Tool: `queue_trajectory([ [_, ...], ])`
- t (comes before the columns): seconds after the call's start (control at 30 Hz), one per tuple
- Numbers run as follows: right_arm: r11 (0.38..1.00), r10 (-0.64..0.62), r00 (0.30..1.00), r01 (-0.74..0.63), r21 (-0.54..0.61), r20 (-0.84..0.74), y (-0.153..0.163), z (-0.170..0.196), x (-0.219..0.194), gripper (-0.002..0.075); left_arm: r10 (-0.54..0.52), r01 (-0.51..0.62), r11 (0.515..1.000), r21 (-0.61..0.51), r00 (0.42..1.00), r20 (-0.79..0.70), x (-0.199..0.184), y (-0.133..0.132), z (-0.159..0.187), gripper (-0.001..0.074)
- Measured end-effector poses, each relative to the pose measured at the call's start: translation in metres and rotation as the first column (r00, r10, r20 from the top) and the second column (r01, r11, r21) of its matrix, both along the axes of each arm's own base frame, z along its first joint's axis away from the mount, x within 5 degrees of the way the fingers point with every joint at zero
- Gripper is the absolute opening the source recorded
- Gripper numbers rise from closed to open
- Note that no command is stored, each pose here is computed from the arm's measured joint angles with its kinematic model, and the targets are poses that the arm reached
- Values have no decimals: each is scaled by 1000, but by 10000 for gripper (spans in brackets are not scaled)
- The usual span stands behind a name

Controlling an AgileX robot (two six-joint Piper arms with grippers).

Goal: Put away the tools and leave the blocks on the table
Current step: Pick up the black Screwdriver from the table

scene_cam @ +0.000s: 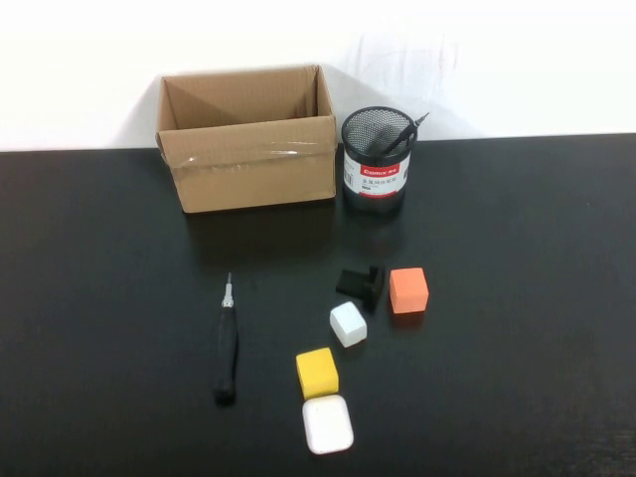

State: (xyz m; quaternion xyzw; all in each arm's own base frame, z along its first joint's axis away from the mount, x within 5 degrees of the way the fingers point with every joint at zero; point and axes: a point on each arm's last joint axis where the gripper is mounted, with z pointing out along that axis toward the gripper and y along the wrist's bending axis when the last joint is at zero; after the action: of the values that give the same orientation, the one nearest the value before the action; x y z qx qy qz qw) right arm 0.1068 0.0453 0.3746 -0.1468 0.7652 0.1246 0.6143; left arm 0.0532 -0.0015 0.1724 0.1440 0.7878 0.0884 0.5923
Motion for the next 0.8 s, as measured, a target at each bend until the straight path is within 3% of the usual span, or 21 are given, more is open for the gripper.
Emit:
queue_trajectory([
  [0.47, 996, -20, 998, 15, -85, -56, -7, -36, -9, -7, 0, 0, 1000, 0, 1000, 0, 0, 0, 0, -4],
  [0.63, 987, -98, 995, 97, -127, -1, -21, -50, -17, -7, 0, 0, 1000, 0, 1000, 0, 0, 0, 0, -4],
  [0.8, 973, -218, 973, 222, -54, 70, -35, -86, -32, -7, 0, 0, 1000, 0, 1000, 0, 0, 0, 0, -4],
])
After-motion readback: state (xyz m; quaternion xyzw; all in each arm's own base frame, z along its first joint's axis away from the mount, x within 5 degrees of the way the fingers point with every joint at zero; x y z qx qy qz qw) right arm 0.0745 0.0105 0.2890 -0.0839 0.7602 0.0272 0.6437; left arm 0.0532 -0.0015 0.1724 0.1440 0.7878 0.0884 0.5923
